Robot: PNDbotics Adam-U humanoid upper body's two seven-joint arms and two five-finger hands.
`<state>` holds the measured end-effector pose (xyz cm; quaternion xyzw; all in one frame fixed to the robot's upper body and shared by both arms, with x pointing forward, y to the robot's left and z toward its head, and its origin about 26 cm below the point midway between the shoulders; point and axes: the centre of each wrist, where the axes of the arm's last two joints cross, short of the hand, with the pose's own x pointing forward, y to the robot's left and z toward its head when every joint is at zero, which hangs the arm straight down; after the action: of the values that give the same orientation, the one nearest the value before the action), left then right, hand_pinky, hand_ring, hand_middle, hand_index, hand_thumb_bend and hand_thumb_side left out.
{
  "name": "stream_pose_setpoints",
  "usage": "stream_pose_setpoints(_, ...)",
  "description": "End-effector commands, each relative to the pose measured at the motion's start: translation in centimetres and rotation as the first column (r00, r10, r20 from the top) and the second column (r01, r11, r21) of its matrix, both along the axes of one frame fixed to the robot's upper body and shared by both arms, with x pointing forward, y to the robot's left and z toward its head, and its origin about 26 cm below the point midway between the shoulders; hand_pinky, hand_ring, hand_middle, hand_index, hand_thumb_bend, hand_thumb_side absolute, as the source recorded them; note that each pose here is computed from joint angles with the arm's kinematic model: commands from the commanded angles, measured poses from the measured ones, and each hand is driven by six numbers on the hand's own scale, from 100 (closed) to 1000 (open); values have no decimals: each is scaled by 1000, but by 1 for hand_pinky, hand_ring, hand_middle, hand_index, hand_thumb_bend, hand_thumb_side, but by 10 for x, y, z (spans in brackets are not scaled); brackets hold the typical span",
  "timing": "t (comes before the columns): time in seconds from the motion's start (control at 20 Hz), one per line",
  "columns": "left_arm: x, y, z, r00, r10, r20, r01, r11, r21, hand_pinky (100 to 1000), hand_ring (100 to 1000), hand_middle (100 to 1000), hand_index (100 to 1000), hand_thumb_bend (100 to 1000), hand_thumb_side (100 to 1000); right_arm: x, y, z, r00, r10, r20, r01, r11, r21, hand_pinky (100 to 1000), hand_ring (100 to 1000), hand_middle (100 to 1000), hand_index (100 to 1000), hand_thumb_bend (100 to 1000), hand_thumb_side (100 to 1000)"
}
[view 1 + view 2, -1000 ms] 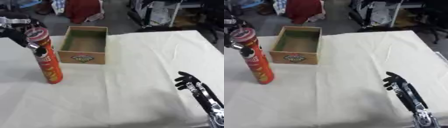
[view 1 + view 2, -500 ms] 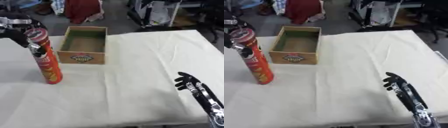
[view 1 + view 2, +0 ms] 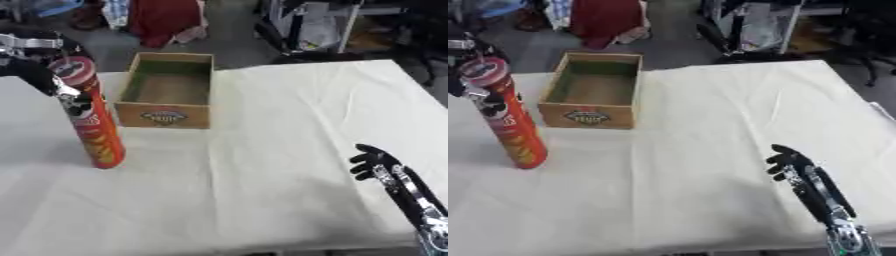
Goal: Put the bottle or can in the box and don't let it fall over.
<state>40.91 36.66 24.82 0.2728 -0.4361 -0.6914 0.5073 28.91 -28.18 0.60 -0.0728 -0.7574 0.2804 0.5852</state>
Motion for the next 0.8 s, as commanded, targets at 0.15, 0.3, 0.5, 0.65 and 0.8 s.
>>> stream_pose_setpoints(0.15, -1, 3, 18, 999, 6, 43, -6, 1000, -3, 393, 463, 583, 878, 502, 518, 3, -5, 7, 1000, 1, 20, -1, 1000, -15, 635, 668, 685, 896, 100, 1000)
stream_pose_setpoints(0.3, -1, 2, 19, 999, 6, 54, -5, 1000, -9, 379, 455, 578, 874, 487, 511, 3, -5, 7, 1000, 0, 19, 0, 1000, -15, 635, 668, 685, 895, 100, 1000)
stream_pose_setpoints(0.5, -1, 0, 20, 998, 5, 68, -4, 1000, -13, 357, 438, 568, 869, 454, 500, 3, -5, 6, 1000, -2, 18, 2, 1000, -14, 635, 668, 685, 894, 100, 1000)
stream_pose_setpoints(0.65, 0, -1, 20, 997, 4, 73, -3, 1000, -16, 346, 429, 561, 859, 431, 490, 3, -5, 6, 1000, -3, 17, 4, 1000, -13, 635, 667, 684, 893, 100, 1000)
stream_pose_setpoints(0.8, 0, -1, 20, 997, 4, 83, -3, 1000, -19, 323, 409, 547, 848, 410, 481, 3, -5, 6, 1000, -4, 17, 4, 1000, -13, 635, 667, 684, 893, 100, 1000)
